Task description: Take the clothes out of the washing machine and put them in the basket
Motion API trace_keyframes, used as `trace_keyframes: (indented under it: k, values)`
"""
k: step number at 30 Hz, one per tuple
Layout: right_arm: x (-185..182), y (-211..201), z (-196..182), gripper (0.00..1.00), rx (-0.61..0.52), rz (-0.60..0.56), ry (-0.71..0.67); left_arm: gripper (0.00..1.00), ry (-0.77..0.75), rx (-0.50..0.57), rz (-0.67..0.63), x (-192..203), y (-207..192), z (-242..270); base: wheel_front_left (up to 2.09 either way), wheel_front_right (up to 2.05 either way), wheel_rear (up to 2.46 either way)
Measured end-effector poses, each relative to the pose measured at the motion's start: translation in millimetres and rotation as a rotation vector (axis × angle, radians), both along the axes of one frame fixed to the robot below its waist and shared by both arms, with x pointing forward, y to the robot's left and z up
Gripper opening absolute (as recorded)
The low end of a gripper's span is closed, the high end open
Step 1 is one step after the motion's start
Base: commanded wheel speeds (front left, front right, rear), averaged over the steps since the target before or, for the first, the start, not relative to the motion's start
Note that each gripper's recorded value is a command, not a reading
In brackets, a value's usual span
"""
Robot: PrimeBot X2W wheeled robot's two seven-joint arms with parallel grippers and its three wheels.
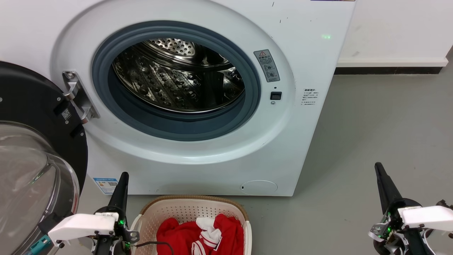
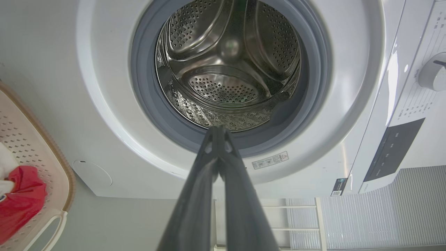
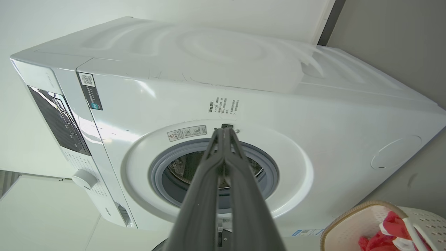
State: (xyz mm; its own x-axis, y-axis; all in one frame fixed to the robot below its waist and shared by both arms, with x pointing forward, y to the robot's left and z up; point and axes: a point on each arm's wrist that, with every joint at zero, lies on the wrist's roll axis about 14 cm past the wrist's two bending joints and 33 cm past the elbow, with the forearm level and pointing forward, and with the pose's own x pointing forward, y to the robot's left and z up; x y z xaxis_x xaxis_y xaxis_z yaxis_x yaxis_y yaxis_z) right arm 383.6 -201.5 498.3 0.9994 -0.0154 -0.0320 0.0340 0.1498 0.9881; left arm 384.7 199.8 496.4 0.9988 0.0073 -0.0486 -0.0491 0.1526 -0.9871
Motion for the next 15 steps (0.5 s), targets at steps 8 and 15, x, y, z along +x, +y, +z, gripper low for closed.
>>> trace_keyframes:
  k: [8, 15]
  values:
    - [0.7, 0.8, 1.0, 0.0, 0.063, 0.006, -0.005, 0.0, -0.011, -0.064, -0.002, 0.5, -0.3, 1.7, 0.0, 0.0, 0.0]
    - [3.4, 1.4, 5.1, 0.0, 0.114, 0.009, -0.02, 0.0, -0.025, -0.116, -0.002, 1.9, 0.1, 4.9, 0.0, 0.0, 0.0]
